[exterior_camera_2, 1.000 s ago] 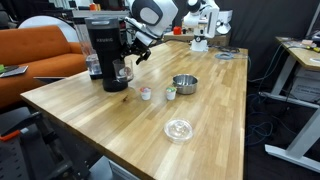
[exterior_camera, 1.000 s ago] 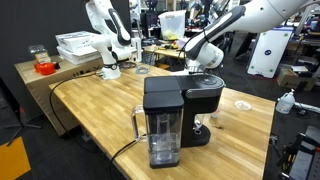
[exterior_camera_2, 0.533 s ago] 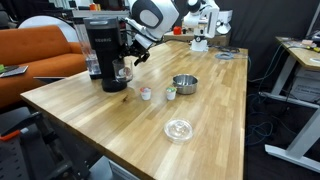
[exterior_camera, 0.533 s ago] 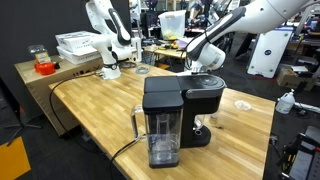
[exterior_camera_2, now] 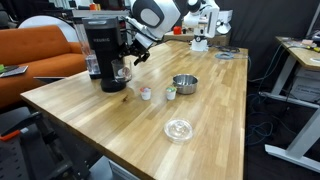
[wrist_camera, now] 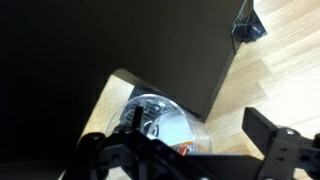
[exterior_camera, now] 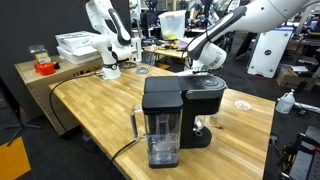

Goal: Place the cup on the coffee maker

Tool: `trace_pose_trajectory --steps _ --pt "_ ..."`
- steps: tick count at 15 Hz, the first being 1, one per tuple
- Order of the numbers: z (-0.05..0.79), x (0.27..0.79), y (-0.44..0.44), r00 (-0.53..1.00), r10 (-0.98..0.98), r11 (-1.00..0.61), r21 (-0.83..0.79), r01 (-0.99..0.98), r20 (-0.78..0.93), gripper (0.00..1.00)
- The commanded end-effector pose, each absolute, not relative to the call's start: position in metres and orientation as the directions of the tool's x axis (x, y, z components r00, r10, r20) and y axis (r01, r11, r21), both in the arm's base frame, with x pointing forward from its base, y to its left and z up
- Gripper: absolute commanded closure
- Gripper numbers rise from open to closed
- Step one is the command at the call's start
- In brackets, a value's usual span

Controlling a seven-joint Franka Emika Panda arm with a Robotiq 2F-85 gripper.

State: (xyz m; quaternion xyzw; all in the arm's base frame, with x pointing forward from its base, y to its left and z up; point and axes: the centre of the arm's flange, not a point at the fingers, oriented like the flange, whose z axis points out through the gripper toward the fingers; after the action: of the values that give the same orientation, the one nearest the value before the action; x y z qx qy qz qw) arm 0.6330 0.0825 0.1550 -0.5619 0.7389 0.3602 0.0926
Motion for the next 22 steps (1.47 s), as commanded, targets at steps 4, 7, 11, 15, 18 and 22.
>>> trace_pose_trajectory --steps 4,7,11,15,18,22 --pt "0.168 0.621 0.078 -0.359 -0.74 0.089 0.446 -0.891 -0.569 0.0" --pt "0.169 0.621 0.076 -0.361 -0.739 0.092 0.445 -0.891 -0.569 0.0" --pt "0.176 0.617 0.07 -0.361 -0.741 0.107 0.432 -0.896 -0.566 0.0" --pt "0.185 0.606 0.057 -0.372 -0.731 0.129 0.42 -0.898 -0.572 0.0" --pt "0.195 0.595 0.043 -0.396 -0.71 0.157 0.417 -0.895 -0.582 0.0" --pt "0.208 0.58 0.018 -0.43 -0.683 0.2 0.415 -0.888 -0.59 0.0"
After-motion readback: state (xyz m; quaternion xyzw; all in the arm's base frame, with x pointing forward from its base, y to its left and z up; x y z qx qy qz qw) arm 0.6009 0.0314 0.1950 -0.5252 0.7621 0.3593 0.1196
